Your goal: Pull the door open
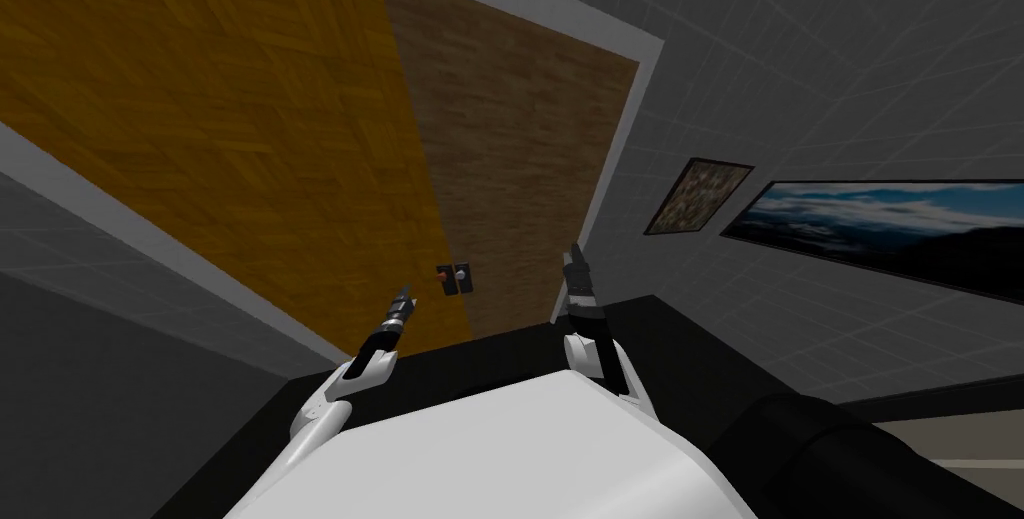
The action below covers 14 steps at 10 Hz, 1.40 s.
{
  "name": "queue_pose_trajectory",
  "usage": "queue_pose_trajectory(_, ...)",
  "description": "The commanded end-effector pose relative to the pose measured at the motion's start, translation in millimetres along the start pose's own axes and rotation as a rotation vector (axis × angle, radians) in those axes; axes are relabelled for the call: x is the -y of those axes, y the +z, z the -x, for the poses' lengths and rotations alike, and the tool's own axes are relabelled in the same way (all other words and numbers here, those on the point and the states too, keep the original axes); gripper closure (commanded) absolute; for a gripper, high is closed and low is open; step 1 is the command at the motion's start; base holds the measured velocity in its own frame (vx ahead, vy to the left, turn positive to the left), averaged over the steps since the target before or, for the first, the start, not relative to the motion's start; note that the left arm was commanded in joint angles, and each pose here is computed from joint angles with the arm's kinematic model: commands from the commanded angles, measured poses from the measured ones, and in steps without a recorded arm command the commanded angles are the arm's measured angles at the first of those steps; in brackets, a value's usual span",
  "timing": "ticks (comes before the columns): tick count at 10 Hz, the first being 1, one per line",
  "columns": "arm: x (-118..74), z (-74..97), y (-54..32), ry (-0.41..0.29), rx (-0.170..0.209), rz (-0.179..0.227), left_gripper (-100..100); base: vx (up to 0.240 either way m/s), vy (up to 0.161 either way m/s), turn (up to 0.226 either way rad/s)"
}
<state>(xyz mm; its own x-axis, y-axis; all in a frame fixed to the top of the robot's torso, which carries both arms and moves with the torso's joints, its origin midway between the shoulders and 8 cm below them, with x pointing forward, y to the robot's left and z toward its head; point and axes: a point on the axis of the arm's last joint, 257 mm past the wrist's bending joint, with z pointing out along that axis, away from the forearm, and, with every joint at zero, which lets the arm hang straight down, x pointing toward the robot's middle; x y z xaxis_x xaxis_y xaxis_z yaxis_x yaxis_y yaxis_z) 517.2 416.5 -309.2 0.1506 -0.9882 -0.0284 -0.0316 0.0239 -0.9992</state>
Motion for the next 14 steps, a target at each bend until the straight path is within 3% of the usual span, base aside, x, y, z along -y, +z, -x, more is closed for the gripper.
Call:
queue_pose_trajectory(1,-2.2,3.3,-1.6,0.002,0.004,0.006,-100,-0.217,0.037,0.028)
queue_pose_trajectory(3,-0.6,-5.3,-1.1,-0.004,-0.012,0.003,-100,-0.212,-0.039,-0.01)
queue_pose_trajectory(5,9.2,-34.6,4.8,-0.021,-0.059,-0.018,-100,-0.194,-0.133,-0.113)
queue_pose_trajectory(6,7.3,-28.5,1.8,-0.015,-0.042,-0.012,-100,-0.08,-0.079,-0.029)
queue_pose_trajectory(7,0.2,-2.6,-3.6,0.001,-0.004,0.008,-100,-0.026,0.018,0.214)
queue_pose_trajectory(11,-10.2,50.9,-14.9,0.031,0.078,0.04,-100,0.053,0.075,0.132)
queue_pose_trajectory(14,-5.3,36.2,-7.9,0.021,0.062,0.026,-100,0.206,0.003,-0.061)
